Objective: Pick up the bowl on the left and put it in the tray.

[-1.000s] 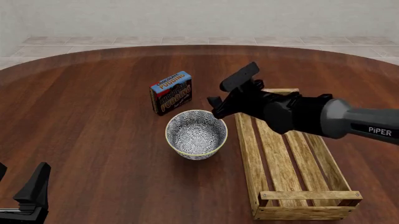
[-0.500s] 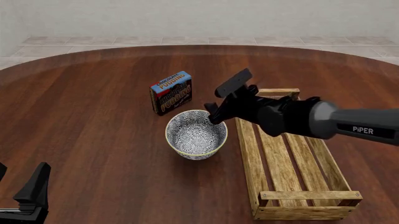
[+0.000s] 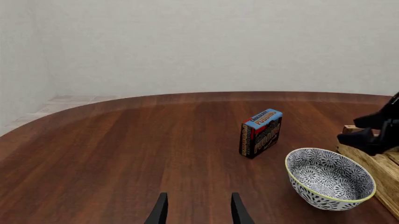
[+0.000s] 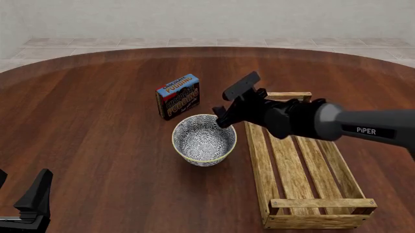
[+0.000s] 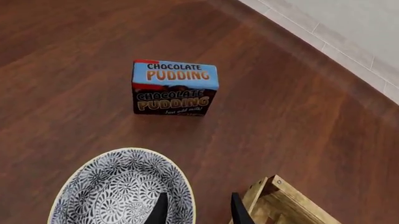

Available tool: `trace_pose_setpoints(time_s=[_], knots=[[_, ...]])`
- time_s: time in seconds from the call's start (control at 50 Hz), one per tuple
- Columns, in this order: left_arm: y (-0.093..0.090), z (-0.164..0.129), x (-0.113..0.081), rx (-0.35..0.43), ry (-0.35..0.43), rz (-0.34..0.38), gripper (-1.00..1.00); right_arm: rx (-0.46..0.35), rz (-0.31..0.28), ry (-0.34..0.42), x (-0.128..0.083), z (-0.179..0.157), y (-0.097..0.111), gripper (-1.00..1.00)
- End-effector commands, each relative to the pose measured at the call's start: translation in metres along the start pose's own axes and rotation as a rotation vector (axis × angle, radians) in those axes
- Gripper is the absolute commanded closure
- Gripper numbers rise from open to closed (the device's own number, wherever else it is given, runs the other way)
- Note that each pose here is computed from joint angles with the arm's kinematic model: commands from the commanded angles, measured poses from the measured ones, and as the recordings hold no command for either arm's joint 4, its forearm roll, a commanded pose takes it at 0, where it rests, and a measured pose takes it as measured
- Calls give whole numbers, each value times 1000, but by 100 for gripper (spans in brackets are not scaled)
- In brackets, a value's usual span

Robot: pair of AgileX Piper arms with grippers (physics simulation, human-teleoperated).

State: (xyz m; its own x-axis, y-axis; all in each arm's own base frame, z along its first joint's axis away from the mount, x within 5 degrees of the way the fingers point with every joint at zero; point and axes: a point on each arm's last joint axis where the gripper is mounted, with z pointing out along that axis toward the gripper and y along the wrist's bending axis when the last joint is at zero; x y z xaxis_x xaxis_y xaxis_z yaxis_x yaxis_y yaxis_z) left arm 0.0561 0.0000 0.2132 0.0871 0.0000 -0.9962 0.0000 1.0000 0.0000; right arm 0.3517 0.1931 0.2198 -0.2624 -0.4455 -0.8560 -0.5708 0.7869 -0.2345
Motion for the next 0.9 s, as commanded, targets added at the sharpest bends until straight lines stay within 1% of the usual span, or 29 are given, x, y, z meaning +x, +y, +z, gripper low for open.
trace_pose_setpoints(time_s=[0.02,0.36,0.48,0.66,0.78,0.9], knots=[[0,0,0,0,0,0,-100,4,4,9,1,7,-3,-100],[0,0,0,0,0,0,-100,0,1,27,6,18,-2,-100],[0,0,0,0,0,0,-100,-9,-10,34,9,22,2,-100],[0,0,0,0,0,0,-100,-16,-10,42,11,24,5,-100],[0,0,0,0,0,0,-100,-25,-26,50,17,25,10,-100],[0,0,0,0,0,0,-100,-28,-22,58,19,28,11,-100]])
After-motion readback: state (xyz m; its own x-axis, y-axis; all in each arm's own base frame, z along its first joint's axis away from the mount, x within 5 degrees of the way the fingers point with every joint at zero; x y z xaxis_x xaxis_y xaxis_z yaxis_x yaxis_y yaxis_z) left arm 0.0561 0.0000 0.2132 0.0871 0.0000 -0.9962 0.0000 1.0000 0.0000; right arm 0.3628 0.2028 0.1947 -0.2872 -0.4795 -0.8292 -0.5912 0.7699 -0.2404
